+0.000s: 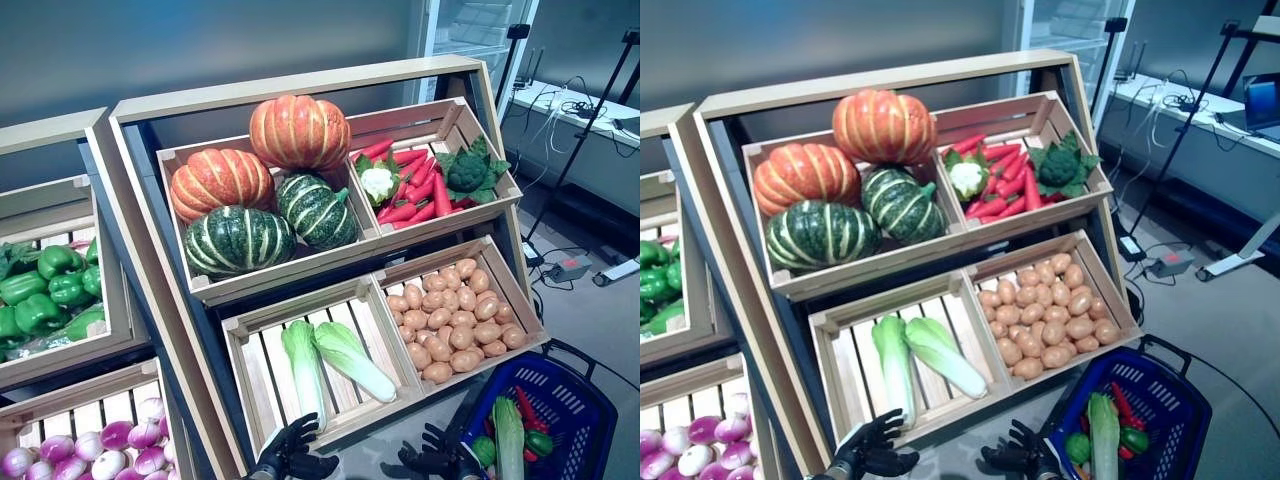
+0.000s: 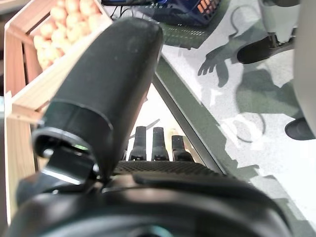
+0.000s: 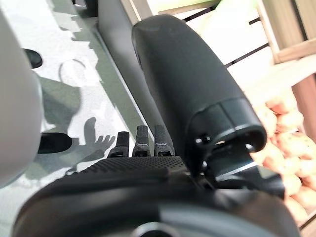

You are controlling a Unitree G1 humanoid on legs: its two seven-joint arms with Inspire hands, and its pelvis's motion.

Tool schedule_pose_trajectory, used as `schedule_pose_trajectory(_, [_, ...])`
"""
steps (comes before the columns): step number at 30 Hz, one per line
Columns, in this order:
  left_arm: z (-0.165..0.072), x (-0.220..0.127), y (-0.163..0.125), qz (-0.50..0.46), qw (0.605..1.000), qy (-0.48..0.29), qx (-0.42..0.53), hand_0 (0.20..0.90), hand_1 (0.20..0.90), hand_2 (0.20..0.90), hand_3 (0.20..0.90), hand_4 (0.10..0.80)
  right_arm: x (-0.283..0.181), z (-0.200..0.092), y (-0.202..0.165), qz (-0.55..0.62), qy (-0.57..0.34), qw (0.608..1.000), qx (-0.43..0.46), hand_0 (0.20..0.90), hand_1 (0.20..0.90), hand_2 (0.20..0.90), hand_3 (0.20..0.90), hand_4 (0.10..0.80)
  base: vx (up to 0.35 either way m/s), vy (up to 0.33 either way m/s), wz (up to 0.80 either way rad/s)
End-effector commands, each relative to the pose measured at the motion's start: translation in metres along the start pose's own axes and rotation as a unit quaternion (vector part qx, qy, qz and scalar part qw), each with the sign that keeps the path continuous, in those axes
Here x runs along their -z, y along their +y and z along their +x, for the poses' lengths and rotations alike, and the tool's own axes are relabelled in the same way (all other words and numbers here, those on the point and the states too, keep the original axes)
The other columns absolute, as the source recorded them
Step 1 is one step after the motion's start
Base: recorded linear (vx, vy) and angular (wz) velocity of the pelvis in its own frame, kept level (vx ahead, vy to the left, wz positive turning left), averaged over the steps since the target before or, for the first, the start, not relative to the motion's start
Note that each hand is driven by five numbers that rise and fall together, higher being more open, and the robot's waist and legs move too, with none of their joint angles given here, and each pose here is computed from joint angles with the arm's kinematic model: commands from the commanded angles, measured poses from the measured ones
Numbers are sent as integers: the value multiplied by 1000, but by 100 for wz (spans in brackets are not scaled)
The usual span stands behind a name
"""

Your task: Put vegetables into the basket

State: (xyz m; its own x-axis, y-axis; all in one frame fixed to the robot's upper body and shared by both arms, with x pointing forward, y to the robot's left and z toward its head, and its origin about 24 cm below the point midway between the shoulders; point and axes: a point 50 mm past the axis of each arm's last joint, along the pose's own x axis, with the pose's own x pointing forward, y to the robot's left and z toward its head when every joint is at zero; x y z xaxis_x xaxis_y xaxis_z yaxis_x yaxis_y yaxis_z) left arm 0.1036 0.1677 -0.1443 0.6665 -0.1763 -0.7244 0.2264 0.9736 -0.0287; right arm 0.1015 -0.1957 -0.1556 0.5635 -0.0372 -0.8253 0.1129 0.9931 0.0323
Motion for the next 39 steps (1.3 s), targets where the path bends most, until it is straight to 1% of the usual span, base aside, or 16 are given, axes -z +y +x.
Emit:
schedule_pose_trajectory(1, [22, -54, 6, 48, 994, -99, 16, 900, 900, 900, 900, 800, -41, 15, 12, -2, -57, 998, -35, 900, 900, 900, 900, 800, 0, 0, 0])
schedule_pose_trajectory(6, [21, -55, 7, 25, 993, -110, 20, 900, 900, 900, 900, 800, -36, 14, 8, -1, -44, 999, -29, 900, 900, 900, 900, 800, 0, 0, 0])
schedule_pose_trajectory(15, [21, -57, 4, 44, 991, -120, 25, 900, 900, 900, 900, 800, -32, 14, 9, 3, -35, 999, -34, 900, 900, 900, 900, 800, 0, 0, 0])
schedule_pose_trajectory(23, [21, -60, 6, 70, 990, -125, 6, 900, 900, 900, 900, 800, -33, 13, 10, 11, -41, 998, -37, 900, 900, 900, 900, 800, 0, 0, 0])
schedule_pose_trajectory(25, [20, -62, 8, 73, 988, -137, -12, 900, 900, 900, 900, 800, -32, 13, 10, 12, -38, 998, -40, 900, 900, 900, 900, 800, 0, 0, 0])
schedule_pose_trajectory(26, [20, -65, 12, 68, 986, -149, -34, 900, 900, 900, 900, 800, -31, 13, 10, 13, -38, 998, -40, 900, 900, 900, 900, 800, 0, 0, 0])
schedule_pose_trajectory(28, [18, -82, 23, 45, 975, -194, -99, 900, 900, 900, 900, 800, -31, 13, 9, 23, -38, 998, -37, 900, 900, 900, 900, 800, 0, 0, 0])
schedule_pose_trajectory(29, [18, -83, 23, 44, 974, -195, -102, 900, 900, 900, 900, 800, -31, 13, 9, 23, -38, 998, -37, 900, 900, 900, 900, 800, 0, 0, 0])
schedule_pose_trajectory(31, [16, -94, 29, 35, 964, -220, -144, 900, 900, 900, 900, 800, -31, 13, 10, 27, -36, 998, -37, 900, 900, 900, 900, 800, 0, 0, 0])
schedule_pose_trajectory(32, [14, -105, 34, 31, 949, -247, -195, 900, 900, 900, 900, 800, -31, 13, 10, 28, -35, 998, -35, 900, 900, 900, 900, 800, 0, 0, 0])
schedule_pose_trajectory(34, [12, -113, 39, 22, 935, -262, -237, 900, 900, 900, 900, 800, -31, 13, 11, 31, -35, 998, -35, 900, 900, 900, 900, 800, 0, 0, 0])
schedule_pose_trajectory(39, [11, -130, 42, 49, 908, -292, -295, 900, 900, 900, 900, 800, -29, 12, 11, 38, -37, 998, -30, 900, 900, 900, 900, 800, 32, 12, 0])
